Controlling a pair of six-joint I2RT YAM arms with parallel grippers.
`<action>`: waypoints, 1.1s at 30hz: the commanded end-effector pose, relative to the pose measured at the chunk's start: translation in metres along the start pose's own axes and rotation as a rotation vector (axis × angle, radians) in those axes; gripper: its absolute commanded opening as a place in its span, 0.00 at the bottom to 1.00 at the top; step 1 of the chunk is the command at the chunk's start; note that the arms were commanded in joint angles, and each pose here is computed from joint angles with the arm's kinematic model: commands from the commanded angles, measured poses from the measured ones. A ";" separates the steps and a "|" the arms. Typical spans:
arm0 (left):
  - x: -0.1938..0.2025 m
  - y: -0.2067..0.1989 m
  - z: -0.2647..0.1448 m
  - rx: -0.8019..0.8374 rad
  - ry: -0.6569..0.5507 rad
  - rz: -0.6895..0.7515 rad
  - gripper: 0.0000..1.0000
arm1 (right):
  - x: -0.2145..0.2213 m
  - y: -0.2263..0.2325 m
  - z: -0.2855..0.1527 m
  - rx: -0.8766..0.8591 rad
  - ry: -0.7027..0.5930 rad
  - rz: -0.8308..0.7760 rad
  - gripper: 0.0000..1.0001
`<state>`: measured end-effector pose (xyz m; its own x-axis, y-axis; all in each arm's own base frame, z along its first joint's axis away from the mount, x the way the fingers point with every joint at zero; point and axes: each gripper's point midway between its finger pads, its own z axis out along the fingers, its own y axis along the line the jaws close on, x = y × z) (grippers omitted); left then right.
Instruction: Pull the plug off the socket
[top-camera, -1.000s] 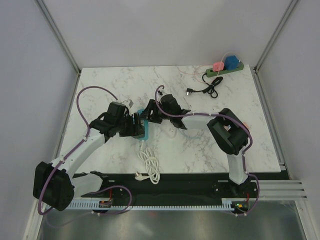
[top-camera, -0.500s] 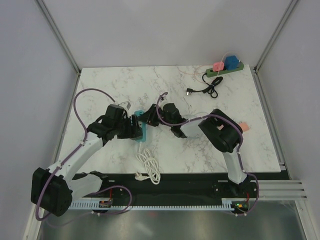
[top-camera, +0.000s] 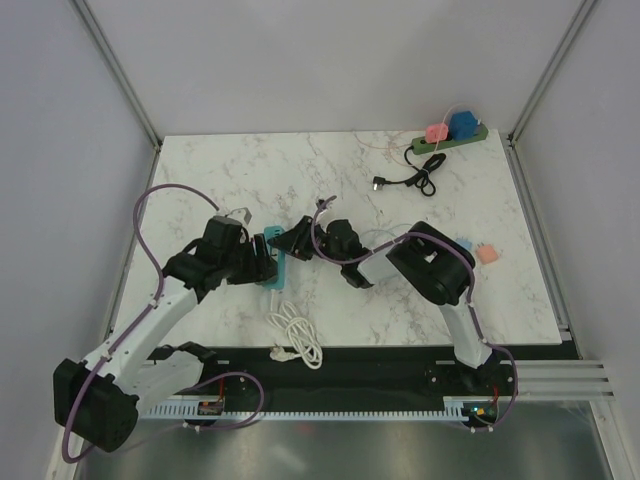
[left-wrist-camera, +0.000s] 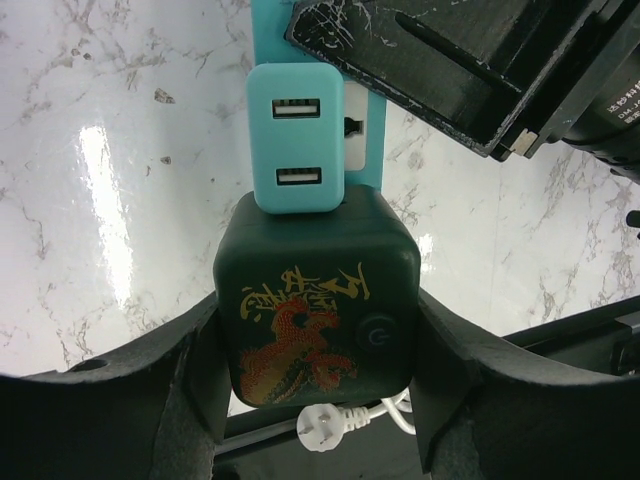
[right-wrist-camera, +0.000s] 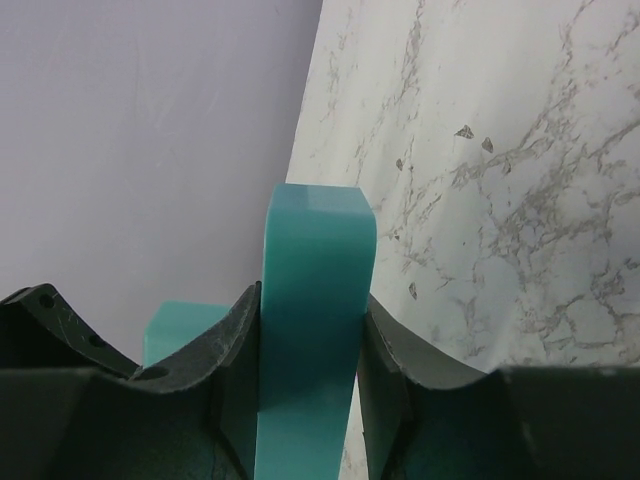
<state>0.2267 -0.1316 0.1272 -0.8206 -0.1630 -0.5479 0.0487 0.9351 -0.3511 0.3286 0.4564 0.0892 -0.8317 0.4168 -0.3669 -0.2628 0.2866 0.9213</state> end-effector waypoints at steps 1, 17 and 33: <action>-0.059 -0.024 -0.040 0.074 -0.233 -0.035 0.02 | 0.018 -0.110 -0.025 0.273 0.030 -0.100 0.00; -0.057 -0.027 -0.038 0.088 -0.186 0.059 0.02 | 0.007 -0.123 -0.038 0.338 -0.054 -0.141 0.00; -0.053 0.000 -0.032 -0.159 -0.131 0.087 0.02 | 0.022 -0.133 -0.010 0.530 -0.006 -0.076 0.00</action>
<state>0.2360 -0.1355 0.1529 -0.8148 -0.0679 -0.5757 0.0968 0.9632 -0.2506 0.3595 0.4549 0.0390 -0.7717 0.4784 -0.4191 -0.1061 0.5529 0.8265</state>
